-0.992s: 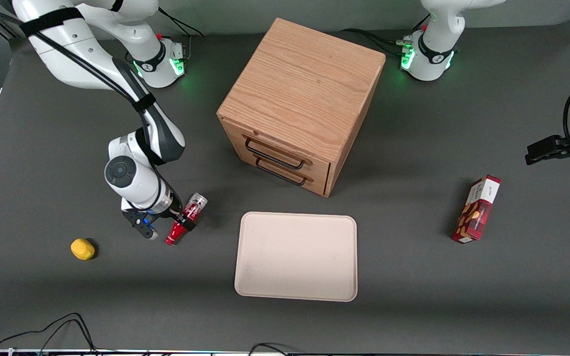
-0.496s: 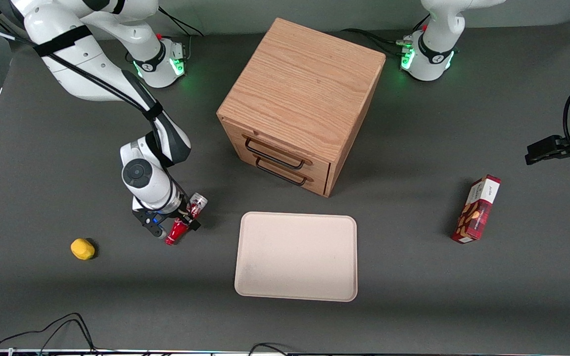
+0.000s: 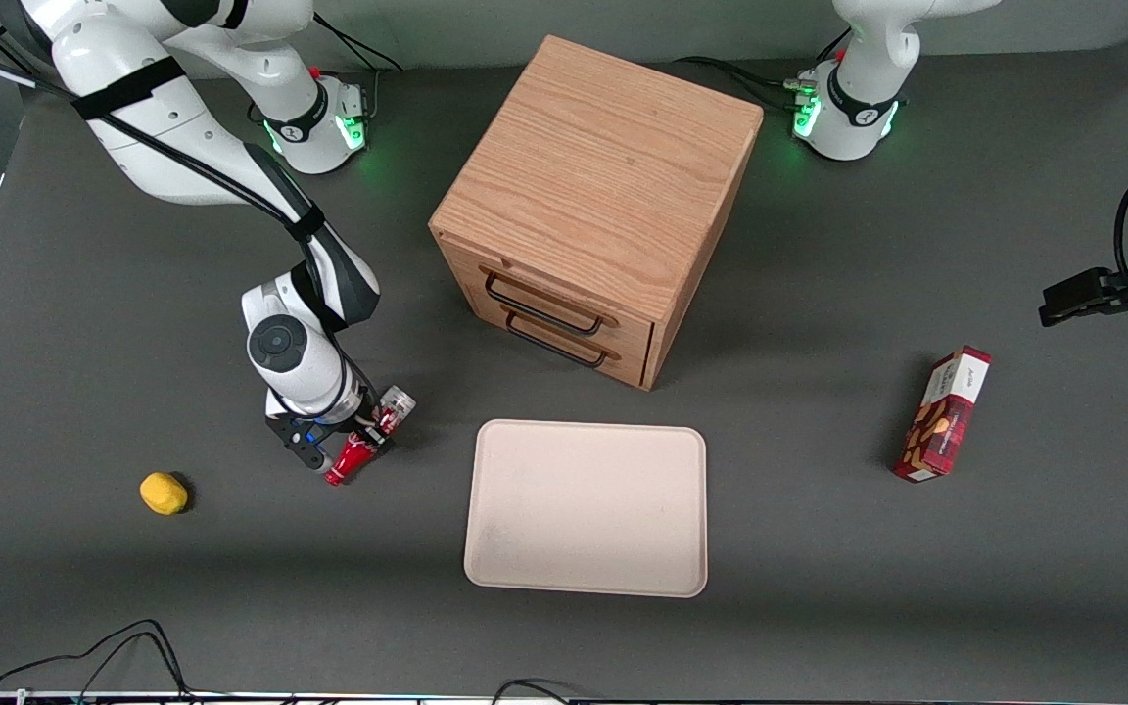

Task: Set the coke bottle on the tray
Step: 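Close the right gripper around the bottle's body, then lift the bottle upright off the table with the right gripper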

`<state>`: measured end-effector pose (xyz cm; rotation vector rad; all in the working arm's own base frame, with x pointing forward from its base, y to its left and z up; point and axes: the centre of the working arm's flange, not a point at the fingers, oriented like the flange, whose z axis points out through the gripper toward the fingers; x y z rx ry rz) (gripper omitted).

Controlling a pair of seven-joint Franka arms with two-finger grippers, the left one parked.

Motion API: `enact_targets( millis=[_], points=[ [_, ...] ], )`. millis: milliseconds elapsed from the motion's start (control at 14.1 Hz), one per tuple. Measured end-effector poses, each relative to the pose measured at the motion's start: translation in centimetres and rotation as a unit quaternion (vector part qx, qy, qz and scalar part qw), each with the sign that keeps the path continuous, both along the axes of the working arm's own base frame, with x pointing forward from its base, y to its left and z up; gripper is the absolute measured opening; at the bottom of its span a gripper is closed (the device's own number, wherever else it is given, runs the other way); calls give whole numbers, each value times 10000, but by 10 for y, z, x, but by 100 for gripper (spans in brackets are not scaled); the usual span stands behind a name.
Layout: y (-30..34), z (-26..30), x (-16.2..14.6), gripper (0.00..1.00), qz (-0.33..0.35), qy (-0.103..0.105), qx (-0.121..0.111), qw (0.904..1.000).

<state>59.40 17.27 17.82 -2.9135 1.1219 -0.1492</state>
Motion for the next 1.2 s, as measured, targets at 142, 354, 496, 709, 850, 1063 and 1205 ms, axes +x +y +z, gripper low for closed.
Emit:
enact_targets(
  millis=[142,354,496,709,850,1063,1205],
  points=[
    [0,0,0,56,0,-5,1,10000],
    [0,10,4,56,-6,-46,-14,10000],
    [-1,37,11,56,-39,18,-155,9999],
    [10,119,23,56,-72,311,-398,9987],
    [15,189,34,56,-50,506,-363,9980],
    [5,287,51,56,21,627,-36,9980],
    [0,333,61,56,27,566,256,9981]
  ],
)
